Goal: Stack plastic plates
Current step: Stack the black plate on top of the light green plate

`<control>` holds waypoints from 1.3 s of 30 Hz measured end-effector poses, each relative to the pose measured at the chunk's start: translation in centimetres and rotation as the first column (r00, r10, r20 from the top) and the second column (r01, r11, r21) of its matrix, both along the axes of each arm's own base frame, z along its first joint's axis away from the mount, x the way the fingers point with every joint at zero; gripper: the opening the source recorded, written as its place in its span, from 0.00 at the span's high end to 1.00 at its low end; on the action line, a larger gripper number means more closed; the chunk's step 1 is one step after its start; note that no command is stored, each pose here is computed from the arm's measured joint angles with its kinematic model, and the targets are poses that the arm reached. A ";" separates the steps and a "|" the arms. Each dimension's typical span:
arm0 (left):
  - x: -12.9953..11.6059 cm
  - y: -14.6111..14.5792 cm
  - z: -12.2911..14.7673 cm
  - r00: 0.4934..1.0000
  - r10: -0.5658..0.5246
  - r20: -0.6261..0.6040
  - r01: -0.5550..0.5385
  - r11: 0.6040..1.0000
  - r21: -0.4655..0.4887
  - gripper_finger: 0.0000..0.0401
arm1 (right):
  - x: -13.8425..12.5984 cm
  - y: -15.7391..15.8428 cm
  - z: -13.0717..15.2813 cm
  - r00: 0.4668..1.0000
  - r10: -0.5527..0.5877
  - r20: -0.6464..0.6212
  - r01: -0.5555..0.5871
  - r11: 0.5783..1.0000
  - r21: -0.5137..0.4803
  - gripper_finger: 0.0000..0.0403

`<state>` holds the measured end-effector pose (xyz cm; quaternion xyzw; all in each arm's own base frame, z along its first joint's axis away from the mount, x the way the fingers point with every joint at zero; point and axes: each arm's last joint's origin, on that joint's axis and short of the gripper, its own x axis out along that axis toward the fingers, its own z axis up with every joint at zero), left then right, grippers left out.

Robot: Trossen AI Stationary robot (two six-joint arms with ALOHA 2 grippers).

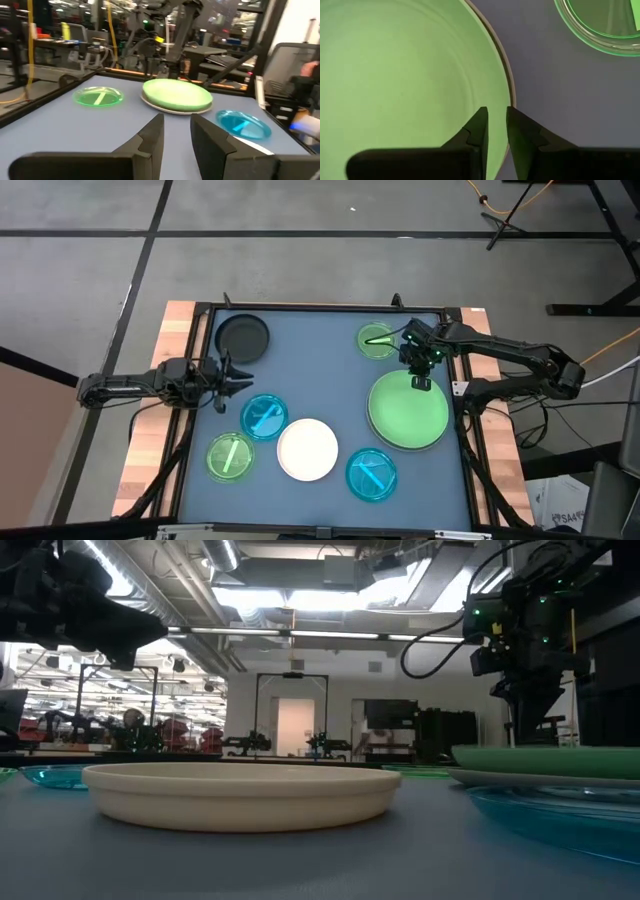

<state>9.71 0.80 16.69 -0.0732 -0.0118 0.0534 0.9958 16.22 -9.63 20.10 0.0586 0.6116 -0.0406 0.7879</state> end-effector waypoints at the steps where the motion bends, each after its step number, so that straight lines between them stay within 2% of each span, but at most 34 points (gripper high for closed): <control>1: 0.0 0.0 0.0 1.000 0.016 0.001 -0.016 1.000 -0.001 0.78 | 0.0 0.0 0.0 1.000 0.000 0.000 0.000 1.000 0.000 0.85; 9: -0.1 0.5 0.3 0.984 0.176 0.038 -0.176 0.984 -0.008 0.78 | 0.0 0.0 0.0 1.000 -0.001 0.000 0.001 1.000 0.000 0.85; 14: -0.2 0.7 0.6 0.970 0.234 0.069 -0.233 0.972 -0.016 0.78 | 0.0 0.0 0.0 1.000 -0.002 0.000 0.002 1.000 0.000 0.85; 19: 0.0 0.7 0.9 0.966 0.244 0.084 -0.244 0.970 -0.020 0.78 | 0.0 0.0 0.0 1.000 -0.002 0.000 0.002 1.000 0.000 0.85; 30: 1.1 0.9 0.6 0.957 0.291 0.010 -0.291 0.957 -0.017 0.78 | 0.0 0.0 0.0 1.000 -0.002 0.000 0.002 1.000 0.000 0.85; 39: 2.3 1.2 2.1 0.933 0.355 -0.056 -0.355 0.935 0.000 0.78 | 0.0 0.0 0.0 1.000 -0.002 0.000 0.002 1.000 0.000 0.85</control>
